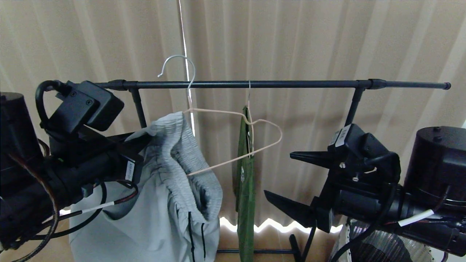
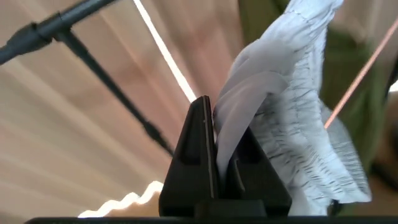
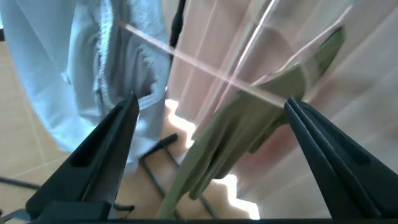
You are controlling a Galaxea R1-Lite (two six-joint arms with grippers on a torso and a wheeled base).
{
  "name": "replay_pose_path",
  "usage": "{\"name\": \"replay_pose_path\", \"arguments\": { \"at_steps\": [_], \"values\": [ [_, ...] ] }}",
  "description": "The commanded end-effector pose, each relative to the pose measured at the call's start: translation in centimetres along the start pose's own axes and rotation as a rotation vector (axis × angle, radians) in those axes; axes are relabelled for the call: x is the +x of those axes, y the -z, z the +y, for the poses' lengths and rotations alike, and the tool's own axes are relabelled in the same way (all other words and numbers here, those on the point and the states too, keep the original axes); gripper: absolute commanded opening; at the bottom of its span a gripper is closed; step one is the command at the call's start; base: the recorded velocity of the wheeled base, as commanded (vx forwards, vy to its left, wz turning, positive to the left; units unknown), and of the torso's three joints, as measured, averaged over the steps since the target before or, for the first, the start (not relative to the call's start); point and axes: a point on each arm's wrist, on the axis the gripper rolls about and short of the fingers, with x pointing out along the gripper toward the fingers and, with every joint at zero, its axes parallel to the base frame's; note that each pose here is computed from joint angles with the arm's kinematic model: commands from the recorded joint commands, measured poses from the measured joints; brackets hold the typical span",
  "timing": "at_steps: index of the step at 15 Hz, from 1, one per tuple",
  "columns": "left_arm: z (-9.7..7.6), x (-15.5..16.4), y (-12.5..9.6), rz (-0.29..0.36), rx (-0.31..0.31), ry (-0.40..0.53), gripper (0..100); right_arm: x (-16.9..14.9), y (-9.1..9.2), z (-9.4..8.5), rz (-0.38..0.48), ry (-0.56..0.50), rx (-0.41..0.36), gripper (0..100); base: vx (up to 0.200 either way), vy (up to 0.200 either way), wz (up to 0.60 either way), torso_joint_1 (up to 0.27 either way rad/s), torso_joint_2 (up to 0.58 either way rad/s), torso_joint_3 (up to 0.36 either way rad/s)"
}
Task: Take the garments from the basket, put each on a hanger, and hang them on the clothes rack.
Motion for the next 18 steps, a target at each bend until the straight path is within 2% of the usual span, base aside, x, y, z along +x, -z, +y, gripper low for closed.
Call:
{"name": "replay_pose_path", "arguments": {
  "at_steps": [1,2,9,14,18],
  "values": [
    [-0.2,-0.3,-1.1,-0.045,-0.051,0.021,0,1.0,0.6,0.4,0.032,-0.022,0.008,100,0.000,0.000,0.00,0.000,0.00,0.000],
    [-0.5,-0.8,-1.8,-0.078,-0.086,0.044,0,1.5,0.7,0.6,0.039,-0.027,0.014,100,0.000,0.000,0.00,0.000,0.00,0.000],
    [-0.8,-3.1,-3.1,-0.167,-0.103,0.106,0,3.9,1.5,0.5,0.038,-0.007,0.013,100,0.000,0.000,0.00,0.000,0.00,0.000],
    [-1.4,-3.4,-3.4,-0.182,-0.101,0.140,0,4.6,1.3,1.2,0.032,-0.035,0.006,100,0.000,0.000,0.00,0.000,0.00,0.000],
    [-1.1,-2.8,-3.0,-0.155,-0.076,0.110,0,4.4,1.1,1.6,0.025,-0.044,0.003,100,0.000,0.000,0.00,0.000,0.00,0.000]
  ]
}}
